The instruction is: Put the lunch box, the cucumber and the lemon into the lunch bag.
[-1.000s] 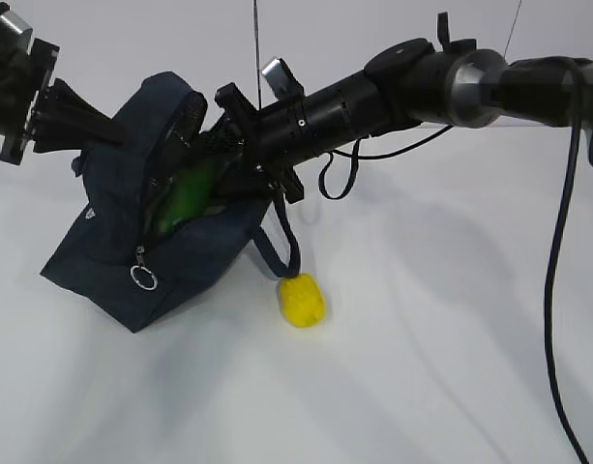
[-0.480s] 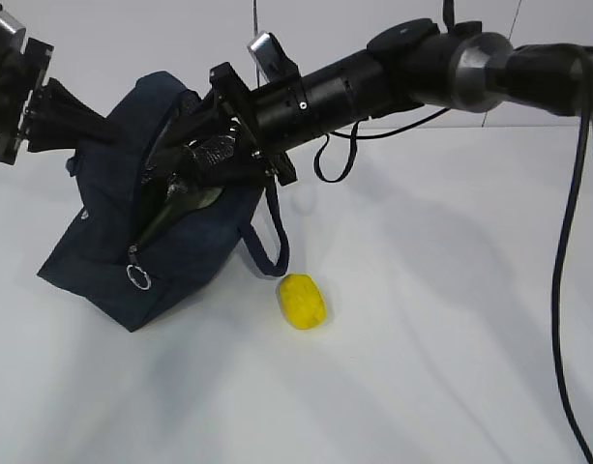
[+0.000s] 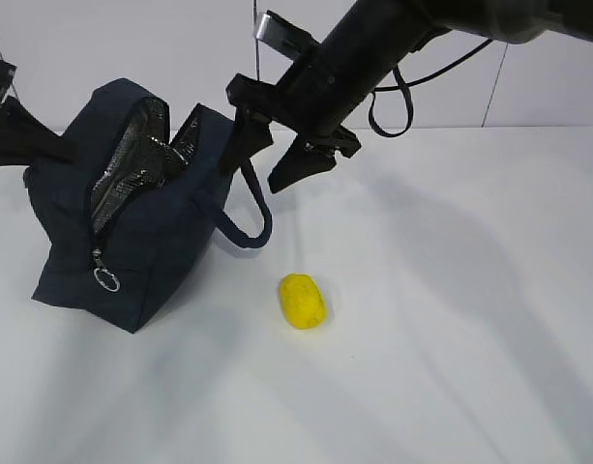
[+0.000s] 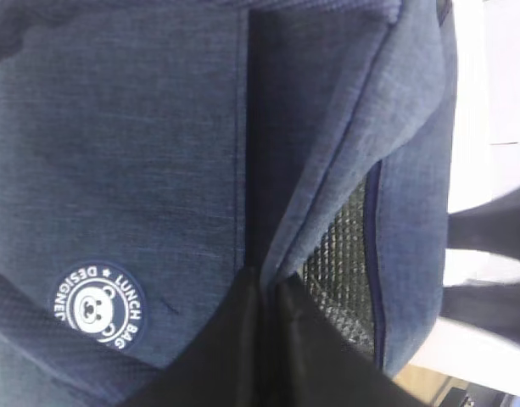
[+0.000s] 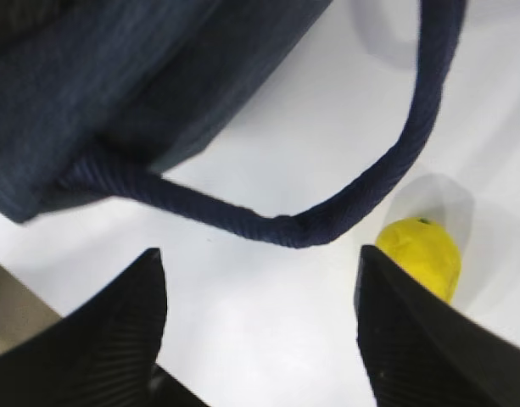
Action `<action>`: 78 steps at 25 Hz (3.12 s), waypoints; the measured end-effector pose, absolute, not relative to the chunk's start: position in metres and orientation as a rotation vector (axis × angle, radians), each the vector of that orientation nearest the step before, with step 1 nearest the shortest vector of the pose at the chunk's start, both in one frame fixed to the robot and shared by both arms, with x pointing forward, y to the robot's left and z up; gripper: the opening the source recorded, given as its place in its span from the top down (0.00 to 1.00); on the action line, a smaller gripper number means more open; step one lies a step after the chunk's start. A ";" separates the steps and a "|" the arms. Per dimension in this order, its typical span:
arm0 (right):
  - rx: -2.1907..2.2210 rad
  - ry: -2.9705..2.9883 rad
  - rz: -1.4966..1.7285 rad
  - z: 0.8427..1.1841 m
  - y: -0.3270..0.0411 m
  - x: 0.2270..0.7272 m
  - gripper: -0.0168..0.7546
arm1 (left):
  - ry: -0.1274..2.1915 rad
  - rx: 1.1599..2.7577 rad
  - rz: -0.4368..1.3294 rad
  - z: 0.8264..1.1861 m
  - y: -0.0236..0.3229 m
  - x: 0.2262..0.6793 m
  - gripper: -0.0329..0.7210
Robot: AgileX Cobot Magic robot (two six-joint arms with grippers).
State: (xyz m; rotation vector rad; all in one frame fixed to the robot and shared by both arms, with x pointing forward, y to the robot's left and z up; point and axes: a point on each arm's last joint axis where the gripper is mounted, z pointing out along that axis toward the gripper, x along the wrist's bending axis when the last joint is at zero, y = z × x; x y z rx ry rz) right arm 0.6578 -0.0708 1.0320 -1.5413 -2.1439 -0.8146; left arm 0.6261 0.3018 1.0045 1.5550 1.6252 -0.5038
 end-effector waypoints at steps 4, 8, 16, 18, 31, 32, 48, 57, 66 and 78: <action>-1.566 -2.335 -0.671 1.026 -0.056 0.645 0.31 | 1.632 1.575 -0.499 1.003 0.303 0.625 0.96; -1.521 -2.521 -0.562 1.021 -0.035 0.630 0.31 | 1.638 1.599 -0.493 1.002 0.304 0.624 0.96; -1.620 -2.559 -0.490 1.018 -0.034 0.628 0.31 | 1.700 1.603 -0.470 0.998 0.320 0.622 0.96; -1.620 -2.545 -0.471 1.014 -0.034 0.626 0.31 | 1.717 1.591 -0.460 0.998 0.328 0.621 0.96; -1.649 -2.496 -0.204 0.963 -0.045 0.613 0.31 | 1.735 1.585 -0.449 0.997 0.334 0.620 0.96; -1.659 -2.487 -0.189 0.958 -0.045 0.614 0.31 | 1.735 1.585 -0.449 0.997 0.334 0.620 0.96; -1.782 -2.505 -0.034 0.927 -0.052 0.622 0.31 | 1.735 1.585 -0.451 0.997 0.334 0.620 0.96; -1.784 -2.485 -0.096 0.919 -0.047 0.625 0.31 | 1.735 1.585 -0.451 0.997 0.334 0.620 0.96; -1.771 -2.494 -0.102 0.907 -0.045 0.628 0.31 | 1.735 1.587 -0.450 0.997 0.334 0.620 0.96; -1.771 -2.498 -0.124 0.909 -0.043 0.631 0.31 | 1.736 1.589 -0.450 0.997 0.334 0.620 0.96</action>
